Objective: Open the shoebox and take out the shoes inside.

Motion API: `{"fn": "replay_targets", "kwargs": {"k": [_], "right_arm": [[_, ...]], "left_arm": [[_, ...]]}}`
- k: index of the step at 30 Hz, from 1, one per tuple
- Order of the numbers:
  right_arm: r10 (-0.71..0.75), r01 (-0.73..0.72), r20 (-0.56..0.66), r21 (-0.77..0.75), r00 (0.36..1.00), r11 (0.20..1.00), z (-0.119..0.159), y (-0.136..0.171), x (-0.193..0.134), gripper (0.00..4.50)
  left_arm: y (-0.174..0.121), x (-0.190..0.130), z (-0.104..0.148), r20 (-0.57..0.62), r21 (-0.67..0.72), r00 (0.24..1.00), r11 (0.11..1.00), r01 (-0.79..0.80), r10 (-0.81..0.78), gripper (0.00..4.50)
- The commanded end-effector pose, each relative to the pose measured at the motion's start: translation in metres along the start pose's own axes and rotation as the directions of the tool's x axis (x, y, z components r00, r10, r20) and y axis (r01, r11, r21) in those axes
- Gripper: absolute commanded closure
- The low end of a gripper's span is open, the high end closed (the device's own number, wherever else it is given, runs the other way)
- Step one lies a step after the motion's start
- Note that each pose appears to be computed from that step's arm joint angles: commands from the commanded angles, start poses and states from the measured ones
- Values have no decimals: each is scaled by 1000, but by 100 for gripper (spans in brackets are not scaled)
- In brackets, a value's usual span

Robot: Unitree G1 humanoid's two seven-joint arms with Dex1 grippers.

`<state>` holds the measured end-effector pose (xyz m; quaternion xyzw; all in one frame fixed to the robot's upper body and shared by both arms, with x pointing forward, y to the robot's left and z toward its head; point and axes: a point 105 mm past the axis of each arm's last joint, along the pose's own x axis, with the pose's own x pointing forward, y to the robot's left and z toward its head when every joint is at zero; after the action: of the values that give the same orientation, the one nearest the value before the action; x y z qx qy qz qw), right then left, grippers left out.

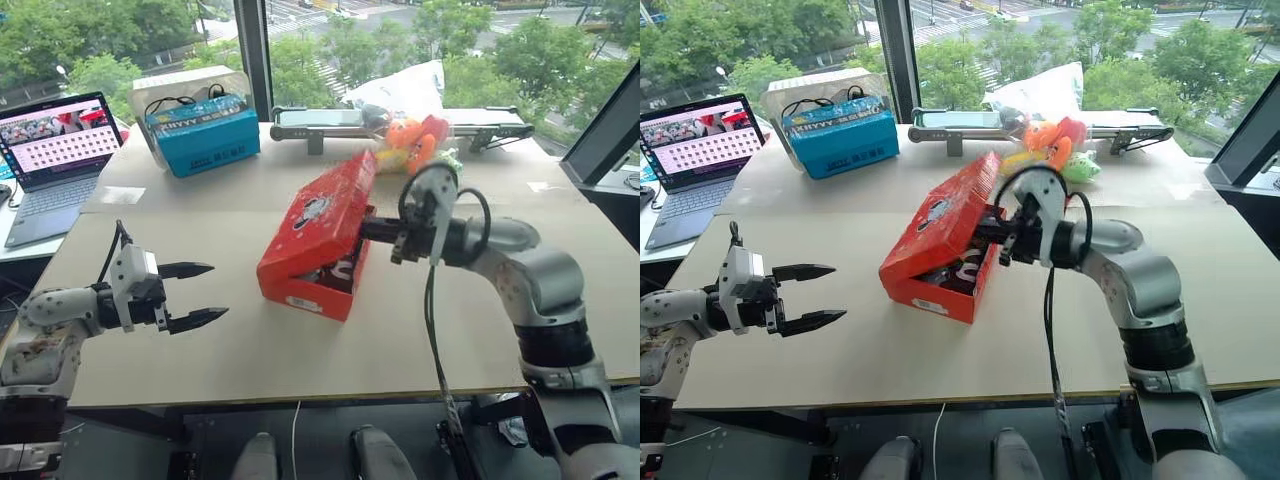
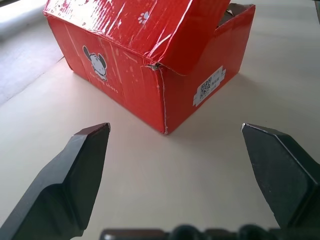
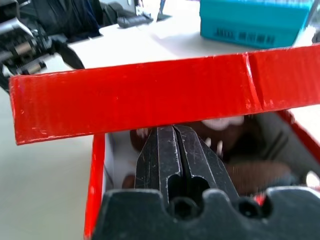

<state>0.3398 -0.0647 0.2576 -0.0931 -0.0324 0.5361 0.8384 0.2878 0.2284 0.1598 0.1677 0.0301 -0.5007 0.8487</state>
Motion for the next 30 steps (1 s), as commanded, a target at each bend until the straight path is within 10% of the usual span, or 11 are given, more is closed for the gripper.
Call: {"fn": "replay_targets", "kwargs": {"k": [1, 7, 18, 30], "right_arm": [[65, -58, 91, -73, 994, 996, 36, 7, 22, 447], [110, -93, 136, -127, 985, 988, 63, 3, 64, 447], [59, -56, 23, -119, 998, 991, 31, 11, 158, 447], [9, -9, -5, -145, 1000, 989, 46, 7, 88, 447]], "left_arm": [[-2, -5, 13, 15, 25, 1000, 1000, 5, -5, 0], [-13, -28, 11, -46, -18, 999, 1000, 3, -4, 0], [-25, -35, 18, -64, -54, 998, 998, 18, -22, 0], [-14, -25, 27, -29, -35, 999, 999, 24, -25, 0]]}}
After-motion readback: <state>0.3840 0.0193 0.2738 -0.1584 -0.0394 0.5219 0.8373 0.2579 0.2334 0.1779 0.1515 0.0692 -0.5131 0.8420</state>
